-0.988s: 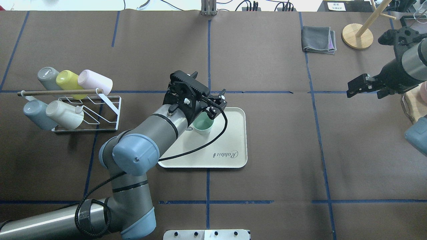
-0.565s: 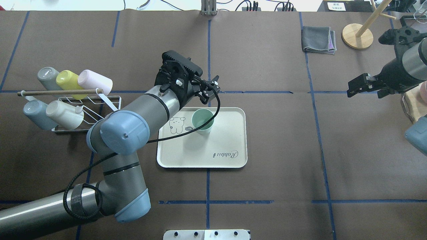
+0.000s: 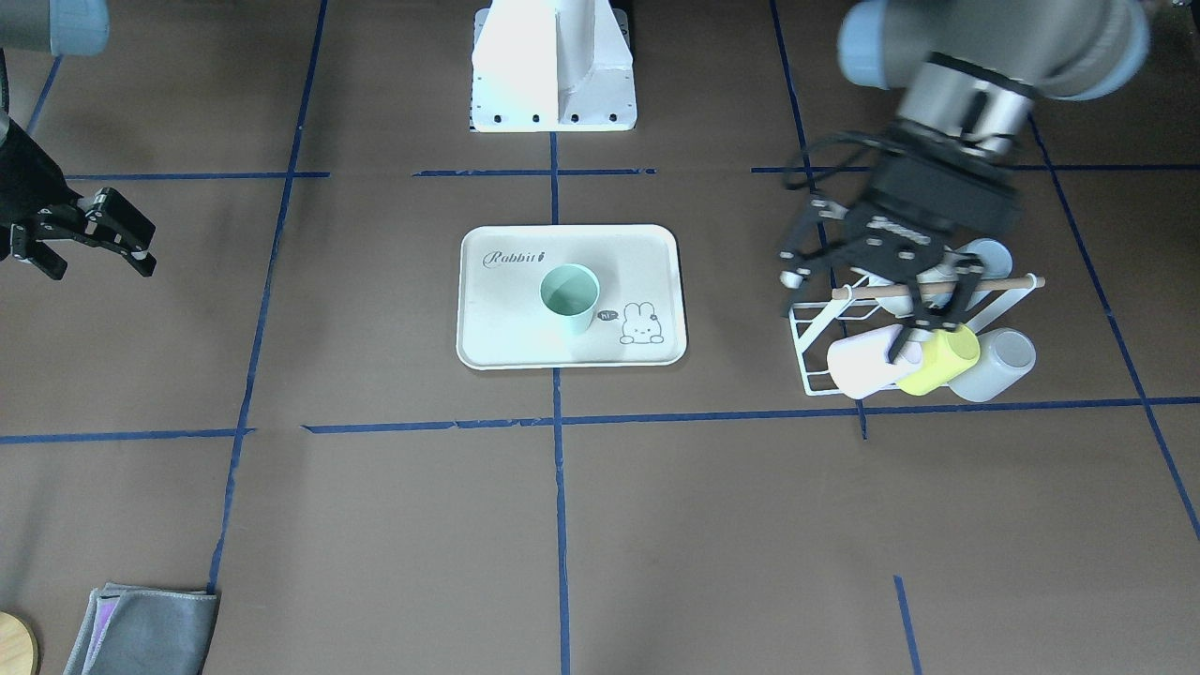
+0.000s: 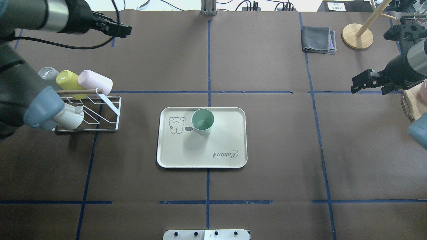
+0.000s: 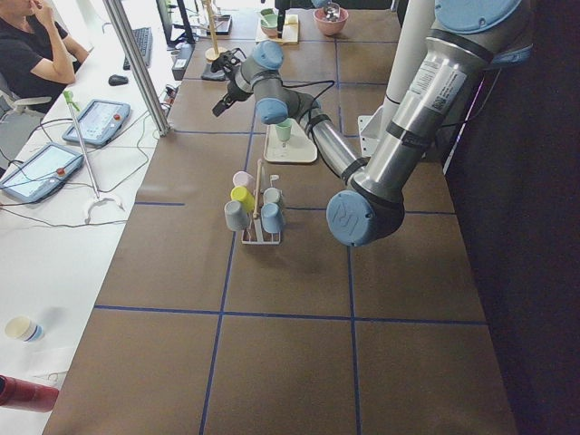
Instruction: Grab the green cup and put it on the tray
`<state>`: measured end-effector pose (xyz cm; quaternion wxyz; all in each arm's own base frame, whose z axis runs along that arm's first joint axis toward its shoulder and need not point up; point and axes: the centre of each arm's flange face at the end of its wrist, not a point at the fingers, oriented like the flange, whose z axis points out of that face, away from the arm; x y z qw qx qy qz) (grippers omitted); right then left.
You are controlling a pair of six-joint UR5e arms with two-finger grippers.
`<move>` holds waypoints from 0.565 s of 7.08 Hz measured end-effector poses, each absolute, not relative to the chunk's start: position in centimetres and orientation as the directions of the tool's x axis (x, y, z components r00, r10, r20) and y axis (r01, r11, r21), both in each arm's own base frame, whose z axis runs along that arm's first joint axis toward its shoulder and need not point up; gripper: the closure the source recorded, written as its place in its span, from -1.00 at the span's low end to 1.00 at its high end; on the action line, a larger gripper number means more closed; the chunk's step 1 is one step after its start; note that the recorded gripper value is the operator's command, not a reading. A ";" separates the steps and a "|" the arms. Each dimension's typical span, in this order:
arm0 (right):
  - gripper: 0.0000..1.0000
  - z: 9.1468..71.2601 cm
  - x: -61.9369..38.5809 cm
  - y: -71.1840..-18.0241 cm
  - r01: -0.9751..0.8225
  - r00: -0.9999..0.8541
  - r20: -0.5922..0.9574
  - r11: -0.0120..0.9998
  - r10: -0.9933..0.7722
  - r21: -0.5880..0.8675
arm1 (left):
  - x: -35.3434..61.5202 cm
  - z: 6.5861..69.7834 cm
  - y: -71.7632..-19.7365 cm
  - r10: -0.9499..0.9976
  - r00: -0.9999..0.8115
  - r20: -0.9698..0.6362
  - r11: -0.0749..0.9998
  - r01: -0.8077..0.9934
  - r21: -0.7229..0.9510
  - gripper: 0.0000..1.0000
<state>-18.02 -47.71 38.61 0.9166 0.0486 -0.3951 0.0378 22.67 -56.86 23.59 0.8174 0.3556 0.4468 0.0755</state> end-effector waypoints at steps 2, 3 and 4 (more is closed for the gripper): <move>-1.00 38.7 -17.5 -47.9 -0.117 0.685 0.728 0.991 0.037 0.059 | 10.8 33.9 -61.6 0.307 0.530 -0.790 0.885 0.147 0.443 -0.98; -1.00 38.7 -17.4 -48.0 -0.116 0.685 0.728 0.991 0.035 0.062 | 4.7 40.0 -63.0 0.273 0.507 -0.818 0.914 0.129 0.385 -0.99; -1.00 38.8 -17.2 -48.1 -0.113 0.686 0.727 0.991 0.029 0.068 | 0.3 45.8 -63.4 0.265 0.510 -0.818 0.923 0.109 0.368 -0.99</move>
